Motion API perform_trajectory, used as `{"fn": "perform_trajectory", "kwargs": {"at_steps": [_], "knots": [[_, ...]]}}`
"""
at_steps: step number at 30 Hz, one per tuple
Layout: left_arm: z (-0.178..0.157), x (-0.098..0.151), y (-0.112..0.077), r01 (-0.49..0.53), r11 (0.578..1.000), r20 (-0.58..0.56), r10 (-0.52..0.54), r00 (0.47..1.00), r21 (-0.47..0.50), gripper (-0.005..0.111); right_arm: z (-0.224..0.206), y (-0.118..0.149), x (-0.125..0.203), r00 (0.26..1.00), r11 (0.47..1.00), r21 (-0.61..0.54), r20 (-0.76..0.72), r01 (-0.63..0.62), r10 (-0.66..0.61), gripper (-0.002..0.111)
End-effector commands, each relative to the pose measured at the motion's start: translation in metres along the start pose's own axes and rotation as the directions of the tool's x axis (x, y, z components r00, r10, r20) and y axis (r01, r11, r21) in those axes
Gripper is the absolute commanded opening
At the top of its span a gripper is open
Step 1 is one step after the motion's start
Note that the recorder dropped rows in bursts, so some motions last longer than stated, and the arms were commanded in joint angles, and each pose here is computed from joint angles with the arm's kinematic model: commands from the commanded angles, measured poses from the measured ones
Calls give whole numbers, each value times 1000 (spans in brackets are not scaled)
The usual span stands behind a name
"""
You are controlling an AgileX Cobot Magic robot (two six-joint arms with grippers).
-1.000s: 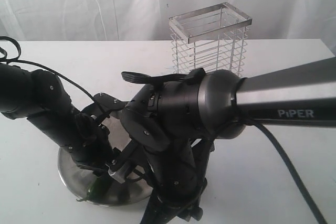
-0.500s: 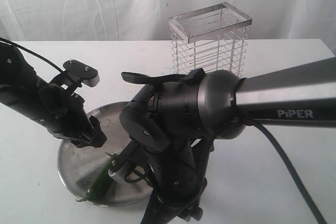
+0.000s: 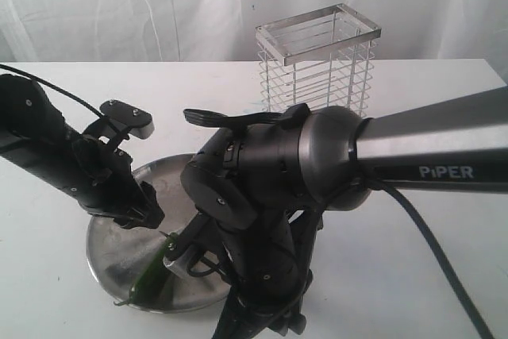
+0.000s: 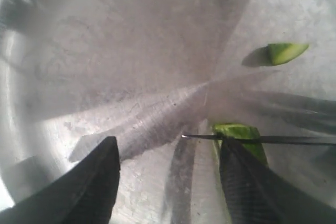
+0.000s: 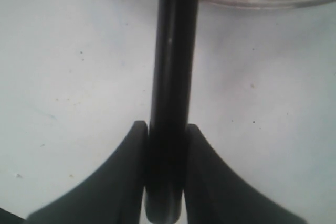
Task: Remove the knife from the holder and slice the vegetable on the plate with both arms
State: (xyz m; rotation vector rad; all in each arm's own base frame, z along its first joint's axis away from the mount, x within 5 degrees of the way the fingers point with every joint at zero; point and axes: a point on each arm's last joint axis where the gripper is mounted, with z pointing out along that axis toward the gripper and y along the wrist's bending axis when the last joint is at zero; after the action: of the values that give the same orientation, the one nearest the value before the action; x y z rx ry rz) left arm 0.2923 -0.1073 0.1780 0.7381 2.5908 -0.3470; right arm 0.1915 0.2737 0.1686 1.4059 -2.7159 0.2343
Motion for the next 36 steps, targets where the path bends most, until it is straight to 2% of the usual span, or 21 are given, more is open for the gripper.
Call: {"fn": "perform_trajectory", "kwargs": {"at_steps": [1, 15, 22, 26, 30, 36], "knots": [[11, 2, 3, 27, 1000, -19, -27, 999, 2, 60, 0, 1, -2, 1000, 1000, -1, 9, 30, -30, 0], [15, 0, 5, 56, 998, 8, -56, 998, -9, 60, 0, 1, -3, 999, 999, 0, 13, 35, -35, 0], [36, 5, -5, 2, 1000, -51, -2, 999, 15, 60, 0, 1, -3, 999, 999, 0, 13, 35, -35, 0], [48, 9, -4, -14, 1000, -82, 15, 997, 10, 60, 0, 1, -2, 999, 999, 0, 10, 35, -35, 0], [43, 7, -4, -36, 999, -74, 36, 997, -1, 60, 0, 1, -2, 999, 999, 1, 8, 35, -35, 0], [17, -3, -8, -57, 998, 10, 57, 998, -21, 60, 0, 1, -1, 999, 999, 1, -3, 35, -35, 0]]}}
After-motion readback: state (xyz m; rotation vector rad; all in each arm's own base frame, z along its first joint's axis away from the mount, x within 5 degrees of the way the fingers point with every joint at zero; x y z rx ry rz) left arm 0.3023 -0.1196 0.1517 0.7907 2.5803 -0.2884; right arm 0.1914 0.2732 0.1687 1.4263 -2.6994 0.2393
